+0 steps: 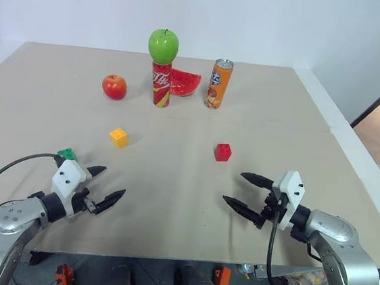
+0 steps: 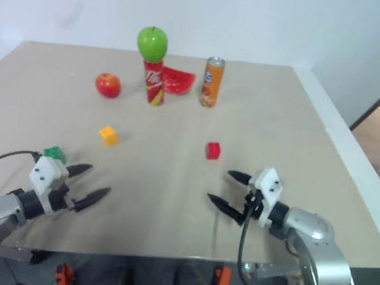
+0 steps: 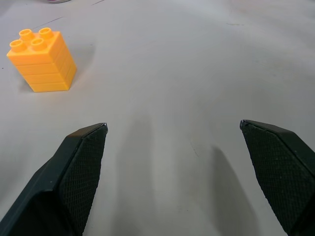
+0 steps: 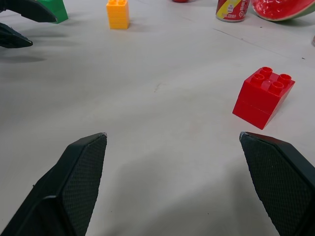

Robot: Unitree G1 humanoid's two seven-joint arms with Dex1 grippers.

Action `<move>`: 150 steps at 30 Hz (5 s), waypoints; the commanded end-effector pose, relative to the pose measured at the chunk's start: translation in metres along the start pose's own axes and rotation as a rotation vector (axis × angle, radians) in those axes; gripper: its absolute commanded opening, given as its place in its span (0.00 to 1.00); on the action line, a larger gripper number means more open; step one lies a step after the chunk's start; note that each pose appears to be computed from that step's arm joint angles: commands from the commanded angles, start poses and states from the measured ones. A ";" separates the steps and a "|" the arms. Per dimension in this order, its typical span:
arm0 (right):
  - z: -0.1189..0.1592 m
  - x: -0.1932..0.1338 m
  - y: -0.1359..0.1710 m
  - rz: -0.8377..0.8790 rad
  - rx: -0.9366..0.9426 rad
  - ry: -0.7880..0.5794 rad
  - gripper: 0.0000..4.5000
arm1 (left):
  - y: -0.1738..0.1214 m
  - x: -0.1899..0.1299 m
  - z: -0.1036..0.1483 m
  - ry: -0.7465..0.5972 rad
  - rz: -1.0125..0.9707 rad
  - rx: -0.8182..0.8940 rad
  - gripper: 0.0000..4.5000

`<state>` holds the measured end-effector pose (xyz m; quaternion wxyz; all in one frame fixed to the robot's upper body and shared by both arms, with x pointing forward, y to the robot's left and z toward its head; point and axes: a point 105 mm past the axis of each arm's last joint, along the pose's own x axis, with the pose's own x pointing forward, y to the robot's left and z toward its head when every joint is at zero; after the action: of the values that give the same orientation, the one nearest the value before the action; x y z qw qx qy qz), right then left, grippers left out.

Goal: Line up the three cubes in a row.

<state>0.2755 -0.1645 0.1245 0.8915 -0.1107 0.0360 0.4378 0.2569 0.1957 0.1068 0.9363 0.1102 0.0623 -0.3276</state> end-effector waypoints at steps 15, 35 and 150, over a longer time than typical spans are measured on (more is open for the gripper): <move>0.018 -0.001 -0.001 -0.038 -0.040 -0.077 1.00 | -0.012 0.003 0.021 -0.111 -0.104 -0.045 0.99; 0.061 0.020 -0.055 -0.448 -0.044 -0.233 1.00 | -0.058 0.028 0.048 -0.170 -0.425 0.052 0.99; 0.095 0.088 0.017 0.662 -0.322 -0.147 0.99 | 0.054 -0.076 0.014 -0.202 1.070 -0.174 1.00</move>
<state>0.3196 -0.0681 0.1894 0.6868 -0.1877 -0.0394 0.7011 0.2341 0.2705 0.1393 0.9852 0.0094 -0.0557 0.1616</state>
